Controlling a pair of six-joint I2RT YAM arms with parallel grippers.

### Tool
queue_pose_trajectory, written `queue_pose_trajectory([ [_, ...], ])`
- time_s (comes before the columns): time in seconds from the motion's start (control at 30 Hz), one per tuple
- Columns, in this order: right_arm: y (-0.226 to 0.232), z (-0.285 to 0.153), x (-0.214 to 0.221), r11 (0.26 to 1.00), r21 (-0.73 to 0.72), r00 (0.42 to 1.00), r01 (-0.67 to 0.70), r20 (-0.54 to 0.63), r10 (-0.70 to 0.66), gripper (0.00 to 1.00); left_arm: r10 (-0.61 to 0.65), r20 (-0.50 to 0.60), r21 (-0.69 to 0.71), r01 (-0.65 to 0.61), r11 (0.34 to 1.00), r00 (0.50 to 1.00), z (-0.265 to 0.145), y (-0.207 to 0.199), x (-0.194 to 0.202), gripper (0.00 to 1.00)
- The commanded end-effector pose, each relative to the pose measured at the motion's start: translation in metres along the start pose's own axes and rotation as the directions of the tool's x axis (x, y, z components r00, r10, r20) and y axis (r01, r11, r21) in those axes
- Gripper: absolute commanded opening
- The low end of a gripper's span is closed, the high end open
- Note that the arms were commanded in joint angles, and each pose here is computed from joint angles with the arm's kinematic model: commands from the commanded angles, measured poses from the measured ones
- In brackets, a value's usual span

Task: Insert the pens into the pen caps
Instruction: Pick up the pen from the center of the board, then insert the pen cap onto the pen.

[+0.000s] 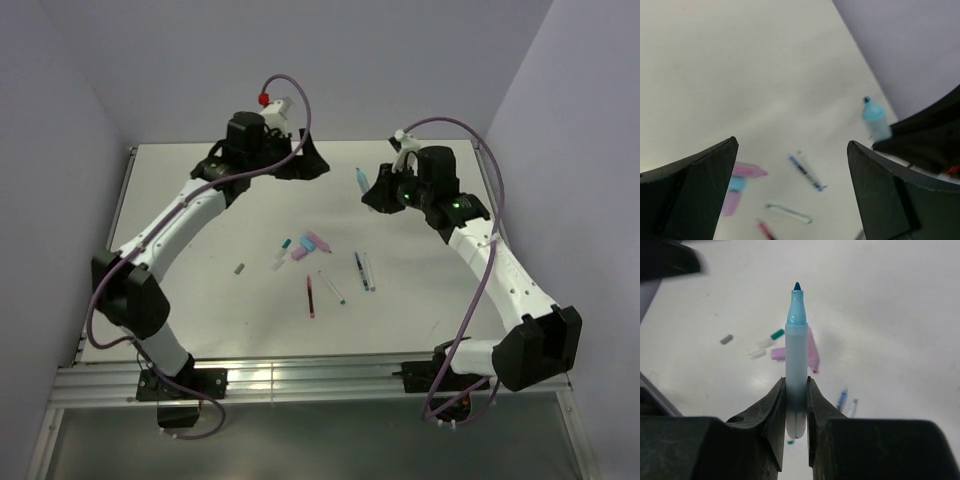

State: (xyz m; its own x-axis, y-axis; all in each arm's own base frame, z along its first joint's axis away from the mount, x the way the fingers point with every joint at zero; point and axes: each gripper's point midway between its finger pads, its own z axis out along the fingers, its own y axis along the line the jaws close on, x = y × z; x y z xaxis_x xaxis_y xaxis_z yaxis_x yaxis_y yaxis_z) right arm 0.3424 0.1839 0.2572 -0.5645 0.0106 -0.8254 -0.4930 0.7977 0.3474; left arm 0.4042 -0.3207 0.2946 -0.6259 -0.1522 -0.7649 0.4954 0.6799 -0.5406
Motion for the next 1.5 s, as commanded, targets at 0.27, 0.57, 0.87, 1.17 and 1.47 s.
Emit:
queue_pose_trajectory([
  [0.27, -0.075, -0.041, 0.024, 0.989, 0.137, 0.998, -0.054, -0.036, 0.06, 0.0, 0.615, -0.307, 0.076, -0.626, 0.776, 0.726, -0.048, 0.091, 0.073, 0.75],
  [0.57, -0.08, -0.045, 0.027, 0.987, 0.132, 0.994, -0.096, -0.035, 0.101, 0.0, 0.918, -0.246, 0.531, -0.75, 0.395, 0.31, -0.02, 0.104, 0.12, 0.67],
  [0.87, -0.078, -0.044, 0.028, 0.988, 0.111, 0.993, -0.106, -0.045, 0.111, 0.0, 0.998, -0.053, 0.717, -0.697, 0.018, -0.029, -0.003, 0.1, 0.19, 0.49],
  [1.17, -0.084, -0.053, 0.026, 0.986, 0.12, 0.992, -0.116, -0.026, 0.12, 0.0, 0.997, 0.002, 0.771, -0.635, -0.053, -0.082, 0.021, 0.095, 0.212, 0.36],
  [1.47, -0.087, -0.058, 0.03, 0.987, 0.118, 0.993, -0.111, -0.029, 0.116, 0.0, 0.994, -0.005, 0.763, -0.643, -0.067, -0.11, 0.041, 0.105, 0.216, 0.42],
])
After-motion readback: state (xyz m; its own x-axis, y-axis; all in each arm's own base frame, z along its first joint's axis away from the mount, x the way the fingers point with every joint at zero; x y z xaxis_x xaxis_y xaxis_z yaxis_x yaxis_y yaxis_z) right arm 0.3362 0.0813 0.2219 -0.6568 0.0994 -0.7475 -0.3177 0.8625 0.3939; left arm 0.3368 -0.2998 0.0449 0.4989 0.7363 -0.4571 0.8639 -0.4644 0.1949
